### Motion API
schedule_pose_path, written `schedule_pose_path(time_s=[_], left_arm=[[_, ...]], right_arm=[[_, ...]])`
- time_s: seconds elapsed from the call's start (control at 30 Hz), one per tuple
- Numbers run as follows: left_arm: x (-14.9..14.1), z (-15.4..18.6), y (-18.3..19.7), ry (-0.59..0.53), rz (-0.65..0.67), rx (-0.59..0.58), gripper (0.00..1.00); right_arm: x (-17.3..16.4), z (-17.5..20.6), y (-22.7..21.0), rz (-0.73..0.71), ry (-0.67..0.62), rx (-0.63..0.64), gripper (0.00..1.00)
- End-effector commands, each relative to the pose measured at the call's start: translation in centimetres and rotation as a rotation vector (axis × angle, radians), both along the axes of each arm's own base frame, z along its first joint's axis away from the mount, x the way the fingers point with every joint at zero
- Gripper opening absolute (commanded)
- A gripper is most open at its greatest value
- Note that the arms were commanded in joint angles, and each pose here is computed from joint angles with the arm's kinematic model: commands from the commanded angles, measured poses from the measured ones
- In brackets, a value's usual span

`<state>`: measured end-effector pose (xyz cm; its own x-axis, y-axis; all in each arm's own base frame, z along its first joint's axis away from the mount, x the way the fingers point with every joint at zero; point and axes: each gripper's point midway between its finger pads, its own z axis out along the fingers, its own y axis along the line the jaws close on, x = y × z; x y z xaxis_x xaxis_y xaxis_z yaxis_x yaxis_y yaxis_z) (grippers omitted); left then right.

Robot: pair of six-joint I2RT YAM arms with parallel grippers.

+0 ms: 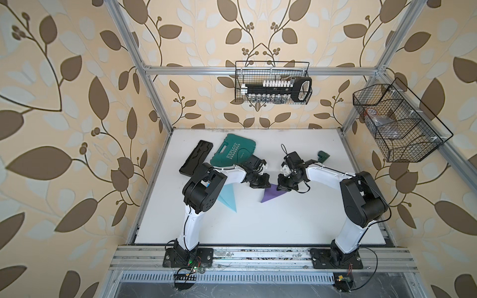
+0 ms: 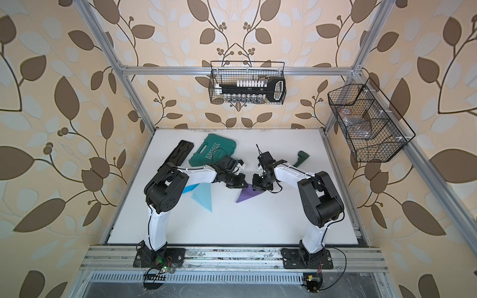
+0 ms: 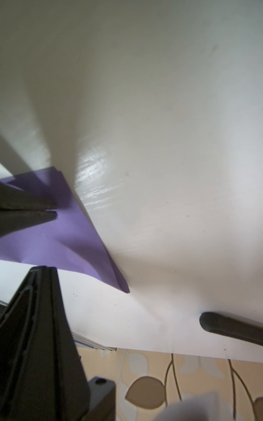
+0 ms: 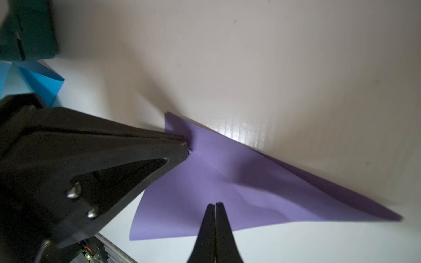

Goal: Fold the square paper diagonally
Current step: Fold the paper at the center of the board.

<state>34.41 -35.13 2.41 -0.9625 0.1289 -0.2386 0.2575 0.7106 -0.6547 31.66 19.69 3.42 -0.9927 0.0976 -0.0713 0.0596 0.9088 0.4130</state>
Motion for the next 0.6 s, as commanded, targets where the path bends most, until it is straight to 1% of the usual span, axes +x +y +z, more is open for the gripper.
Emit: schedule_pose_path(time_s=[0.0,0.57], left_arm=[[-1.9,-5.8,4.0,0.105,0.038,0.213,0.00],[-1.9,-6.1,3.8,0.107,0.034,0.220,0.00]], right_arm=[[-0.6,-0.9,0.3,0.005,0.026,-0.002,0.00],[-3.3,-2.1,2.3,0.124,0.071,0.012,0.00]])
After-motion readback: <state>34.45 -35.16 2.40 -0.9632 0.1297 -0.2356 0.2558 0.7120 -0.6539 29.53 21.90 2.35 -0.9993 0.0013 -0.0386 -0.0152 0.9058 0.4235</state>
